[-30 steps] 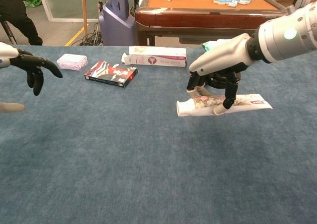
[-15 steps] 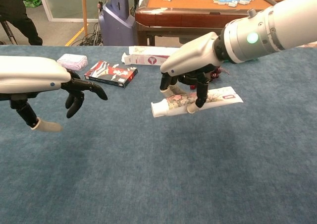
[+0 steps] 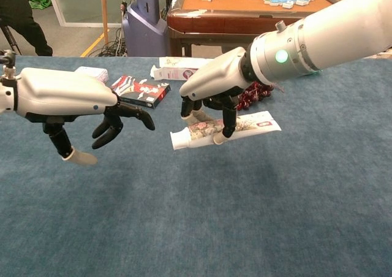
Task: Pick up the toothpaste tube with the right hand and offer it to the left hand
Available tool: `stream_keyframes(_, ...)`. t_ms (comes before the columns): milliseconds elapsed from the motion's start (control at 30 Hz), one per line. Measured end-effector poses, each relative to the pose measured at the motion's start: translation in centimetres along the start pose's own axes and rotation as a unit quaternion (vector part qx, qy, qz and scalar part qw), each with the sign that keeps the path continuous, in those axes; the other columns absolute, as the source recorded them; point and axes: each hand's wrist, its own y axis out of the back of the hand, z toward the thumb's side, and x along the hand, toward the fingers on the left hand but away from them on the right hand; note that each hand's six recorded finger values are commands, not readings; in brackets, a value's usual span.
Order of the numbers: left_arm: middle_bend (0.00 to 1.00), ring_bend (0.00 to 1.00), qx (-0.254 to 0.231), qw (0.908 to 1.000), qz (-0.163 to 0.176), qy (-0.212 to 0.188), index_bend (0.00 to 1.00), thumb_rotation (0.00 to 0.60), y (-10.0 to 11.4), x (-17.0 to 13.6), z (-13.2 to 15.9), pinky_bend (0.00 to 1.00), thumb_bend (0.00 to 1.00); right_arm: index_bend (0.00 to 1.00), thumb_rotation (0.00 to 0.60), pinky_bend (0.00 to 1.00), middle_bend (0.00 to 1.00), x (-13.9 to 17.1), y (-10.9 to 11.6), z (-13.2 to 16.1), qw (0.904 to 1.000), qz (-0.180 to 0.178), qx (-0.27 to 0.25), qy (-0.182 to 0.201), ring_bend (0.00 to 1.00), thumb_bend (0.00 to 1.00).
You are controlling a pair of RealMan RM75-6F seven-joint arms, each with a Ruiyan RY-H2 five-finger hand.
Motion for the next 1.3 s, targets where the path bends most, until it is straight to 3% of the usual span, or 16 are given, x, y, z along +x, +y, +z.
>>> stream_keyframes(1300, 0.62, 0.54, 0.031, 0.9991, -0.03, -0.004, 0.16, 0.6, -0.6, 2.2, 0.8, 0.18, 0.25, 0.84, 0.6, 0.65, 0.77, -1.8, 0.8, 0.5, 0.9999, -0.004, -0.013, -0.007, 0.76, 1.0)
